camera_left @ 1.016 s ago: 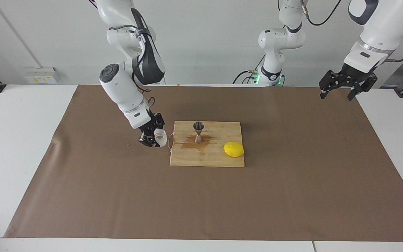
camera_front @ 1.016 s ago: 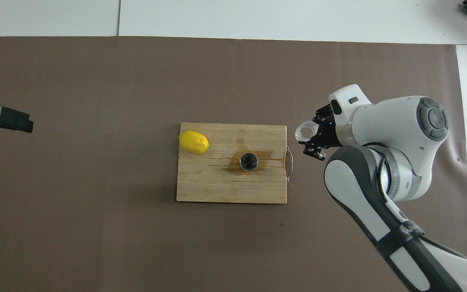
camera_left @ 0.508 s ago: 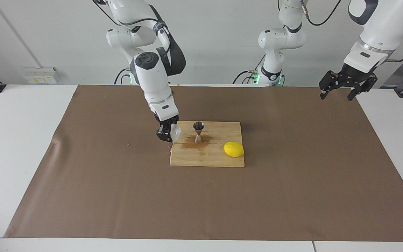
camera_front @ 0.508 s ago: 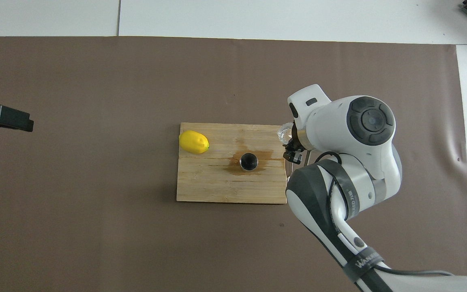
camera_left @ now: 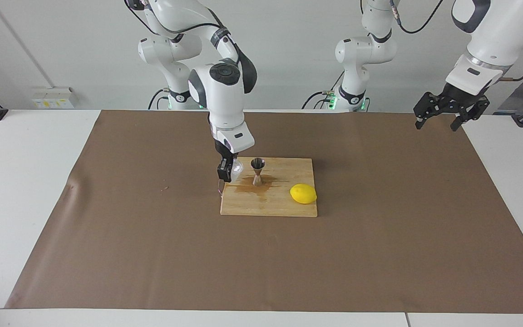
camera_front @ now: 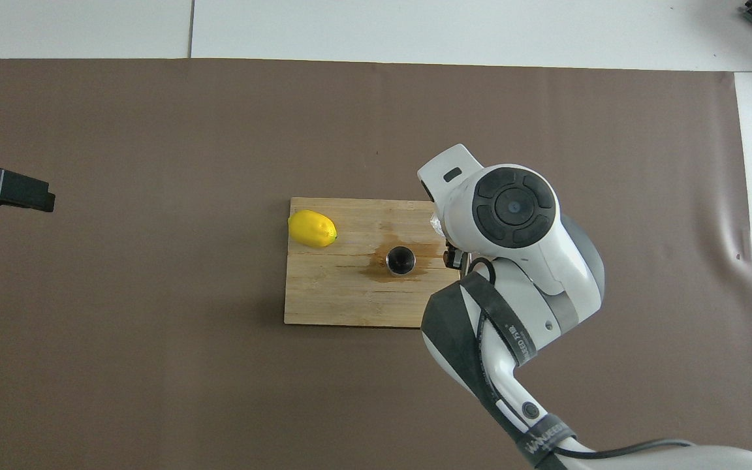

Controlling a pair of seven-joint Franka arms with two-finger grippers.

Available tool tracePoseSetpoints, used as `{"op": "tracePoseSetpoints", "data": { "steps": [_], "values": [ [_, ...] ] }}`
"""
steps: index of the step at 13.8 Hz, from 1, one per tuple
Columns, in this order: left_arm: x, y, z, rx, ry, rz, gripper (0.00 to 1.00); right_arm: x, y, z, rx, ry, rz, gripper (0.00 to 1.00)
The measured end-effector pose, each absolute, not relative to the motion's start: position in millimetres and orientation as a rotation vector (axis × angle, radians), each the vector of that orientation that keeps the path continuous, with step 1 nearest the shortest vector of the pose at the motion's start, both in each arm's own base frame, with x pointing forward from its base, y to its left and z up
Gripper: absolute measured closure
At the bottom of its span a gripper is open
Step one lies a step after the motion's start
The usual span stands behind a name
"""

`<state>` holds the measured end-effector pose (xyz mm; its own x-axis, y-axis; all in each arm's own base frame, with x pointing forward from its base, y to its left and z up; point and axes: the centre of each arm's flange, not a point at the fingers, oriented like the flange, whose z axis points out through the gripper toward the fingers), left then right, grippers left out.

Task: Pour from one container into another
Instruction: 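Tilt the glass cup with the right gripper over the metal cup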

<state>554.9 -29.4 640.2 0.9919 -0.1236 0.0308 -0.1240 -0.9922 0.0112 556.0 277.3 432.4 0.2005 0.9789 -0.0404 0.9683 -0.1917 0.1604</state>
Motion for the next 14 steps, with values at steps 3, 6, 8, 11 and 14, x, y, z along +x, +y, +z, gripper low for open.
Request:
{"op": "tracePoseSetpoints", "data": {
  "steps": [3,6,8,11,14],
  "values": [
    [555,-29,640,3.122,-0.194,0.047,0.00,545,297,431,2.213,1.938,0.084,0.48],
    [555,-29,640,3.122,-0.194,0.046,0.00,536,311,430,2.126,1.967,0.058,0.48],
    [555,-29,639,3.122,-0.194,0.045,0.00,530,321,429,2.058,1.986,0.042,0.48],
    [555,-29,639,3.122,-0.194,0.045,0.00,524,330,427,1.957,2.000,0.022,0.48],
    [556,-30,639,3.122,-0.194,0.046,0.00,520,337,424,1.859,2.008,0.007,0.48]
  ]
}}
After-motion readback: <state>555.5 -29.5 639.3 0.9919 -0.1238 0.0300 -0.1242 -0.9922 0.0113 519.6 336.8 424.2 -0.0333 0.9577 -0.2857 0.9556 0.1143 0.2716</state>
